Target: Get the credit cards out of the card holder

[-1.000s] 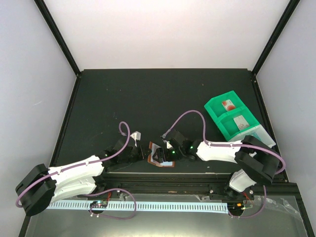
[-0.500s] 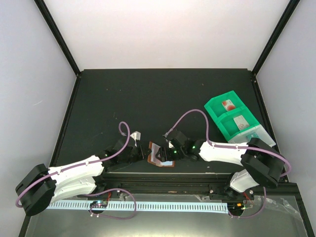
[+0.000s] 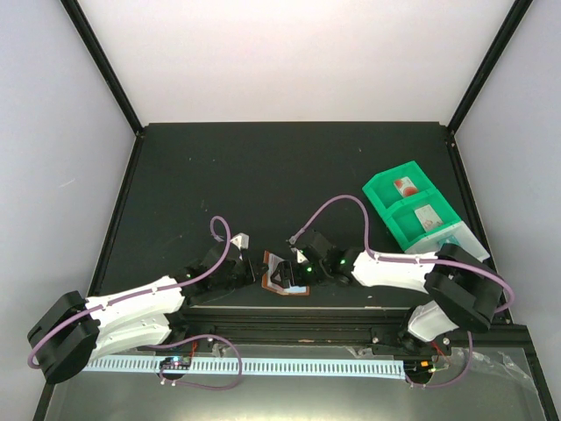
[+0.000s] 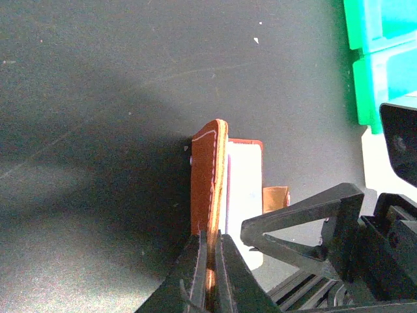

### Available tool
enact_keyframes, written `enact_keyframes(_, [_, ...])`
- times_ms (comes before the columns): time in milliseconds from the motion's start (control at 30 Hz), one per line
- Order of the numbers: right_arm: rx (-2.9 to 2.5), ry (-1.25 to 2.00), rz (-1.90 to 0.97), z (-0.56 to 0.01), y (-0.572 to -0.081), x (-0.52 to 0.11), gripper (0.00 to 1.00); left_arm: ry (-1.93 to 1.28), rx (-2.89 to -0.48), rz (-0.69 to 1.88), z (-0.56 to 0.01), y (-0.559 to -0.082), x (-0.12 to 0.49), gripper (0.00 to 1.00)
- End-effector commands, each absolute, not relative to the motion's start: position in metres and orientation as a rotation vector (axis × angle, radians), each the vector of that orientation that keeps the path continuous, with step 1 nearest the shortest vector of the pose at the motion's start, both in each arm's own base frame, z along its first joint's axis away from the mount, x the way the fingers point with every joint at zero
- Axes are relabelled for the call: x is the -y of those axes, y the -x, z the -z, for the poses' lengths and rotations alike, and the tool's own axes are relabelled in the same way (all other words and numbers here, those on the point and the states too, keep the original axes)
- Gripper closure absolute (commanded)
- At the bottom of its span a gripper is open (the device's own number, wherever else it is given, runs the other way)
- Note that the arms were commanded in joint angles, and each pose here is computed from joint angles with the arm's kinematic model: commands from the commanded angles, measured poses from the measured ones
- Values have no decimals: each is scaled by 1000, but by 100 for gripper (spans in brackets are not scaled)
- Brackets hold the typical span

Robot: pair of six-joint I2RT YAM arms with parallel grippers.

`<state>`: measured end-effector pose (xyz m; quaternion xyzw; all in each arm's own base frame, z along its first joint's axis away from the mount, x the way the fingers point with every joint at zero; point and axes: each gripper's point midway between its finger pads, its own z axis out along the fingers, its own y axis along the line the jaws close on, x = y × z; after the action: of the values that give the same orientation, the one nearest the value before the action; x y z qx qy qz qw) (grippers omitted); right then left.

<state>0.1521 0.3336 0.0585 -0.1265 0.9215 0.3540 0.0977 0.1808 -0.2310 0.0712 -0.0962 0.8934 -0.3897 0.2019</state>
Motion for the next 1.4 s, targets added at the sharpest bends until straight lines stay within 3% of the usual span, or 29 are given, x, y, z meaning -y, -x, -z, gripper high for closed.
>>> enact_keyframes(0, [-2727, 389, -1091, -60, -151, -344, 26, 295, -2465, 1090, -81, -187, 232, 99])
enact_keyframes(667, [-2748, 416, -1093, -57, -150, -351, 22, 300, -2463, 1084, -82, -188, 232, 98])
enact_keyframes(1367, [-2752, 397, -1005, -49, -153, -338, 25, 303, -2461, 1084, -82, -187, 231, 99])
